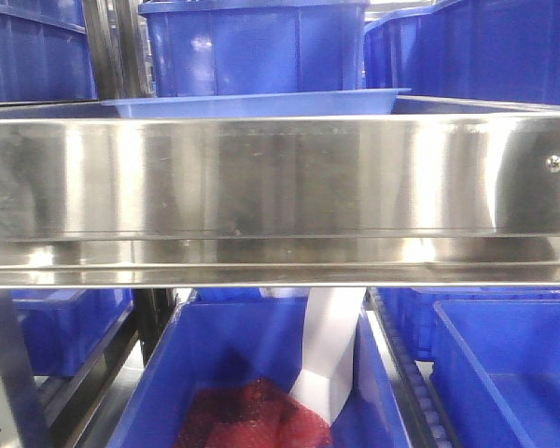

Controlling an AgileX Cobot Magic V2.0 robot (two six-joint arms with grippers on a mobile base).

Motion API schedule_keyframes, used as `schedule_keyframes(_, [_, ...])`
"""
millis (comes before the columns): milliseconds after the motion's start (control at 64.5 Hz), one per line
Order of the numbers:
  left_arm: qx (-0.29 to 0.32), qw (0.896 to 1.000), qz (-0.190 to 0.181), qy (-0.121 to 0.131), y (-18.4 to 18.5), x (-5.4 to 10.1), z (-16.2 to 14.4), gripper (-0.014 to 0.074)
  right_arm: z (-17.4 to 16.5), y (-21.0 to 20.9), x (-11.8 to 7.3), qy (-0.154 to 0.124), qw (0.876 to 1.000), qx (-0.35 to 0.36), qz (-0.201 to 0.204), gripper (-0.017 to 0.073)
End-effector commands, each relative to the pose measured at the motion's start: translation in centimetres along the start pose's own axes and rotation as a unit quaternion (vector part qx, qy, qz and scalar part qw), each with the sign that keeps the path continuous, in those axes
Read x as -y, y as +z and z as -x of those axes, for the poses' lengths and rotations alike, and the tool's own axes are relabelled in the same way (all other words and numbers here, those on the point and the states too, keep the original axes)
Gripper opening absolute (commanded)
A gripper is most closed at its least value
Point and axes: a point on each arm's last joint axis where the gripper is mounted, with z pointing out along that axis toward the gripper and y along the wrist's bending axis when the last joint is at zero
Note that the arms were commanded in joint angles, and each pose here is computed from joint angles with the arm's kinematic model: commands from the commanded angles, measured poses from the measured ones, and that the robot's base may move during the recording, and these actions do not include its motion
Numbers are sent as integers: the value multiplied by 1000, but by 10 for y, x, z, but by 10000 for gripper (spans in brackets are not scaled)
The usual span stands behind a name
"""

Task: Grab blue tray and place on right shelf
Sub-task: 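Lower the tray onto the roller shelf and open both grippers, then withdraw both grippers from the tray toward the robot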

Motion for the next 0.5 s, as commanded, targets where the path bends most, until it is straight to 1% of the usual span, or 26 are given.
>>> schedule_keyframes(0, [104,994,-19,9,-32,2,-13,120,-7,-34,7,-7,995,95,16,49])
schedule_keyframes(62, [131,991,-22,8,-41,-2,-35,25,-21,-43,11,-7,992,120,24,56])
schedule_keyframes(78, [146,989,-24,9,-46,-2,-40,7,-25,-42,12,-8,992,123,26,55])
schedule_keyframes(124, [168,985,-26,8,-50,-5,-58,-50,-38,-49,16,-10,989,144,33,56])
schedule_keyframes(171, [196,980,-29,8,-57,-7,-76,-48,-53,-49,19,-14,987,158,38,56])
schedule_keyframes(217, [220,975,-31,8,-59,-10,-94,-48,-67,-54,23,-18,981,186,46,56])
schedule_keyframes(264, [248,968,-34,10,-65,-13,-112,-48,-83,-51,27,-27,978,203,46,56])
schedule_keyframes(279, [252,967,-34,9,-63,-14,-118,-48,-88,-54,29,-29,975,217,48,56])
schedule_keyframes(295, [264,964,-36,10,-67,-15,-124,-48,-94,-51,30,-33,975,217,47,56])
schedule_keyframes(310, [270,962,-36,10,-67,-16,-128,-48,-99,-53,31,-34,971,230,50,56])
schedule_keyframes(326, [278,960,-38,10,-68,-17,-135,-48,-105,-49,33,-38,971,230,49,56])
schedule_keyframes(357, [295,955,-40,10,-69,-19,-148,-48,-118,-49,35,-41,965,252,55,56])
schedule_keyframes(388, [303,952,-41,10,-70,-20,-157,-48,-128,-48,37,-44,962,263,58,56])
schedule_keyframes(481, [326,944,-44,12,-70,-25,-184,-48,-163,-45,46,-58,948,307,65,56])
